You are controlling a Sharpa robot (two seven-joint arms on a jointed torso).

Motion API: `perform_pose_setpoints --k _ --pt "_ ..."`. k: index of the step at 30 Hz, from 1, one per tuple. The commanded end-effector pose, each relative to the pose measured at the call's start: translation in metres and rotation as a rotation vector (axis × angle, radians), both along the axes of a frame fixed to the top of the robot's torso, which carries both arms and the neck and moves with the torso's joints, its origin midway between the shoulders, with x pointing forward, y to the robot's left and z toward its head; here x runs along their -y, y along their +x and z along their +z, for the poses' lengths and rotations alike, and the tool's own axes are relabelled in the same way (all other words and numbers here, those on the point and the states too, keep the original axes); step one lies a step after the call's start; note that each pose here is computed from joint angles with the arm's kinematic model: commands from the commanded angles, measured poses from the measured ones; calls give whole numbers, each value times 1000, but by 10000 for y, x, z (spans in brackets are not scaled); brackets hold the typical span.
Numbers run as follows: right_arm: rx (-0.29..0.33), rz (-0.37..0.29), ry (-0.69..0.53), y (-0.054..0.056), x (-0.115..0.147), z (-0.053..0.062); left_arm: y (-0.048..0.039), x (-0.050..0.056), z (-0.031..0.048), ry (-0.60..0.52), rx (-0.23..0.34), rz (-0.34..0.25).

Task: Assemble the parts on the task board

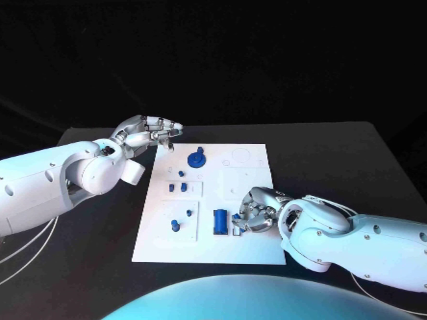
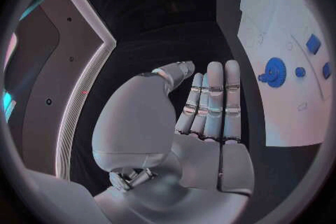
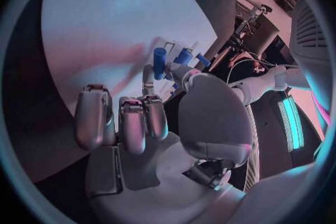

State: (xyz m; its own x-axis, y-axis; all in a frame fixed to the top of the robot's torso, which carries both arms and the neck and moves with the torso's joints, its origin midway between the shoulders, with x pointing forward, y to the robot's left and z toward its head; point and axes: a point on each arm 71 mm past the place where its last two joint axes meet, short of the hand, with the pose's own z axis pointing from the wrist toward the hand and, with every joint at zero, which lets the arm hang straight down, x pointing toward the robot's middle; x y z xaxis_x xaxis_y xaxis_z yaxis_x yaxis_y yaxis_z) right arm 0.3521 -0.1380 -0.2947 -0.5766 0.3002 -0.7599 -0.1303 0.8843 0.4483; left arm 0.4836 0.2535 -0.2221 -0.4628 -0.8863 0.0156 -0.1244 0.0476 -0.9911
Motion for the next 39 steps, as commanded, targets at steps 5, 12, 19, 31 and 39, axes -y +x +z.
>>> perform_pose_setpoints --k 5,12,19,31,39 --pt "-13 38 -27 -32 -44 -27 -7 24 8 -4 1 -21" --pt "-18 43 -26 -40 -57 -28 -7 22 7 -2 -1 -22" --pt "-19 43 -27 -38 -53 -32 -7 24 5 0 -1 -24" --pt "-17 39 -26 -37 -39 -30 -6 24 3 1 -2 -25" --pt "7 15 3 -48 29 11 -6 20 3 2 -2 -24"
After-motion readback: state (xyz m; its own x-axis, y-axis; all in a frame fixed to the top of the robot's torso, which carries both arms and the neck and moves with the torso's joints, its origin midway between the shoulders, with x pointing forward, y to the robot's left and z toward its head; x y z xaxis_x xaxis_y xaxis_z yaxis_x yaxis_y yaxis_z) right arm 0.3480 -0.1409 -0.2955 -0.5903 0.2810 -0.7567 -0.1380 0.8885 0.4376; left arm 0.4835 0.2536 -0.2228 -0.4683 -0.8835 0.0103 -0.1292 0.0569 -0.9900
